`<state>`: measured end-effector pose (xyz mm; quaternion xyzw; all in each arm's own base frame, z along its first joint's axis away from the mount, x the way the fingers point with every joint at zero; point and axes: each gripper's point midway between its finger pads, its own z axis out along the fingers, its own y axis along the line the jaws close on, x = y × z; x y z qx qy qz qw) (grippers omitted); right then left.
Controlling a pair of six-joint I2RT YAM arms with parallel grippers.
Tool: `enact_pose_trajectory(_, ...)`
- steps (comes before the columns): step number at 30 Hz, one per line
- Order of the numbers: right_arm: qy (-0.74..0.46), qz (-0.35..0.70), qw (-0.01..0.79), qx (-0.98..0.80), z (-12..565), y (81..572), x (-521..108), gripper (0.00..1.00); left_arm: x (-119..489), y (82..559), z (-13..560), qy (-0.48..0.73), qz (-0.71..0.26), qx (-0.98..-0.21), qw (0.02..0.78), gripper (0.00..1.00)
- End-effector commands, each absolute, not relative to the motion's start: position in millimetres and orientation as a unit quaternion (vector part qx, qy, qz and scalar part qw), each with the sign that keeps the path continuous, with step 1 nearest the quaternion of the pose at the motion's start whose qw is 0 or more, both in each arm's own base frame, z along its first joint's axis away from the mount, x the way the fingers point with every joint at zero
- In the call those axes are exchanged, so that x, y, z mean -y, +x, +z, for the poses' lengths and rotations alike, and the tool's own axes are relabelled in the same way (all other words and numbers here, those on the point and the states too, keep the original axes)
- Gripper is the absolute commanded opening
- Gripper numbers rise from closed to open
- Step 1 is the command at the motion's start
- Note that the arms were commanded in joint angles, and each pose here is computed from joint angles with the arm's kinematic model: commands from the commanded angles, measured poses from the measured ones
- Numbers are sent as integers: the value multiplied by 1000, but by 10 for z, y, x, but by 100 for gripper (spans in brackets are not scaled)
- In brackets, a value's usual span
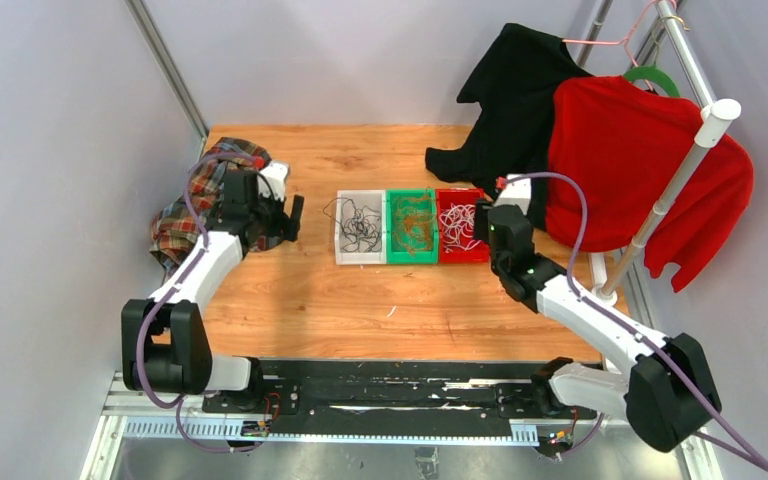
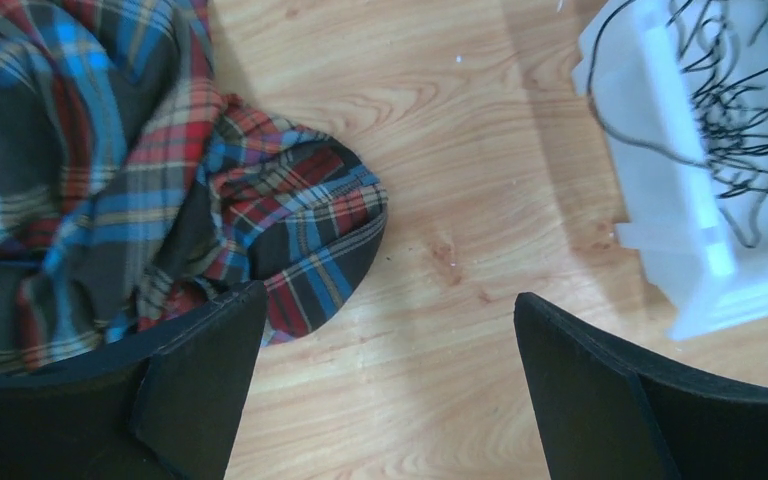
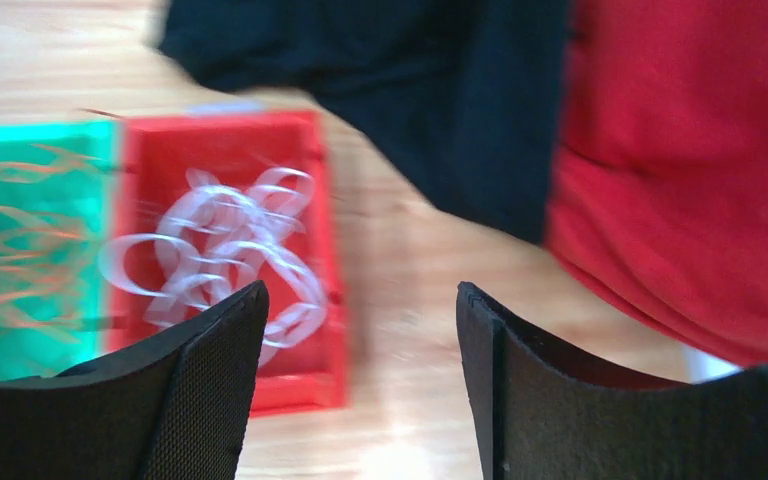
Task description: Untangle the cables
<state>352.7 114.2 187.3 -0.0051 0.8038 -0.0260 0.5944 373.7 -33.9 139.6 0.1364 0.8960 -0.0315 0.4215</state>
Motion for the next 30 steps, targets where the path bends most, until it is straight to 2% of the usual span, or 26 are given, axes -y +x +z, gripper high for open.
enact_pose_trajectory(1, 50, -242, 560, -790, 1691, 3229, -191, 69, 296, 3902, 1318, 123, -16, -844, 522, 98)
enact_pose_trajectory(5, 115, -288, 543, -780, 1472, 3030, 263, 69, 303, 3865, 1080, 127, -13, -817, 562, 98)
enact_pose_trajectory(11, 180, -224, 624, -727, 1256, 2834, 590, 69, 283, 3762, 1065, 109, -9, -778, 619, 98)
enact_pose_trajectory(15, 209, -216, 627, -719, 1157, 2805, 741, 69, 238, 3624, 1080, 97, 1, -747, 657, 98)
enact_pose_trajectory(19, 190, -214, 615, -735, 1006, 2923, 763, 70, 247, 3498, 1110, 91, -3, -709, 700, 98)
enact_pose_trajectory(21, 163, -198, 616, -745, 962, 3046, 692, 70, 196, 3531, 1032, 86, 8, -737, 671, 98)
enact_pose_trajectory(27, 15, -139, 615, -776, 766, 3455, 267, 71, 141, 3593, 1019, 64, 14, -744, 665, 98)
enact_pose_trajectory(30, 20, -141, 599, -788, 694, 3493, 301, 72, 133, 3584, 1046, 58, 14, -735, 676, 98)
